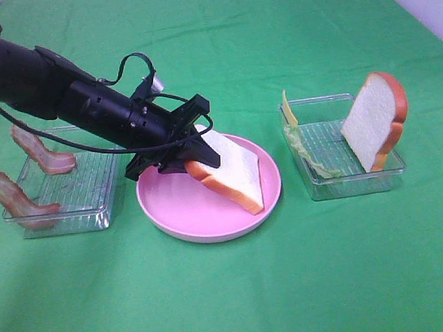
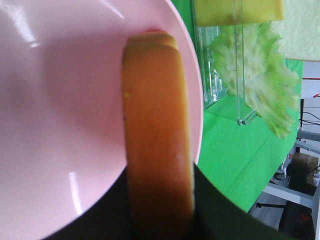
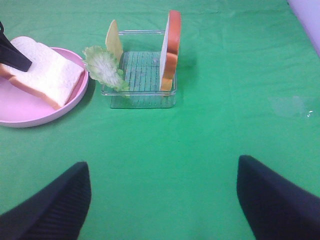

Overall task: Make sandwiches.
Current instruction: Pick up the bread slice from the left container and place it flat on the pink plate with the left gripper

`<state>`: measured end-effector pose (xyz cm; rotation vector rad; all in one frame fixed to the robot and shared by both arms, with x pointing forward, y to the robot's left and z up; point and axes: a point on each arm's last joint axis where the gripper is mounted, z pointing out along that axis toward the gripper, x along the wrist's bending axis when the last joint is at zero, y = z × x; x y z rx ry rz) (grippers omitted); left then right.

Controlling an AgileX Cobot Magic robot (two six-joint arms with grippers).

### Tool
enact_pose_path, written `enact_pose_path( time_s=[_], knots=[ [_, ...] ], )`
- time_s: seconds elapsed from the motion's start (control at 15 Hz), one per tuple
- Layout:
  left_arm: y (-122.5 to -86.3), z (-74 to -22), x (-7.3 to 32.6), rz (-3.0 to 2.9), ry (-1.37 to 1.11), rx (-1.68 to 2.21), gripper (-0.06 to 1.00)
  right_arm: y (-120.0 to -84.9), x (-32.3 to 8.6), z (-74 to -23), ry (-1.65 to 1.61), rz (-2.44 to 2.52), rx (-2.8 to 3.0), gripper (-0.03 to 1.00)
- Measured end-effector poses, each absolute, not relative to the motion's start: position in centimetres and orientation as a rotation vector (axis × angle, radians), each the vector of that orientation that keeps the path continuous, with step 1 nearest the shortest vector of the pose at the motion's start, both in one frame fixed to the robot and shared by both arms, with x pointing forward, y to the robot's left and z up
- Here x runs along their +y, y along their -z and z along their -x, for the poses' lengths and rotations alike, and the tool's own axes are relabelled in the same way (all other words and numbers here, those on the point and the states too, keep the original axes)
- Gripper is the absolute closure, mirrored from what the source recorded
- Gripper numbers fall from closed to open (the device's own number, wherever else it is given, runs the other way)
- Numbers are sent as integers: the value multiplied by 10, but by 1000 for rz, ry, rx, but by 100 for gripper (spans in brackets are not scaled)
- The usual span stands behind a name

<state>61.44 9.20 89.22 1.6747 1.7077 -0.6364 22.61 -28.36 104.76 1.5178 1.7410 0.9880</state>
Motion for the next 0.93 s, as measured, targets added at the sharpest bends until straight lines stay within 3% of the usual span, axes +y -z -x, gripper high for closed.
enact_pose_path(
  time_s=[0.13, 0.4, 0.47, 0.93],
  knots=[
    [-890, -614, 92, -1671, 649, 1717, 73, -1048, -284, -226, -988, -1518, 1741, 21],
    [-892, -606, 91, -1795, 739, 1641, 21, -1048, -284, -226, -988, -1518, 1741, 21],
    [-895, -606, 91, -1844, 737, 1605, 13, -1048, -284, -226, -988, -1518, 1741, 21],
    [-937, -622, 91, -2157, 700, 1452, 8, -1048, -284, -226, -988, -1518, 1741, 21]
  ],
)
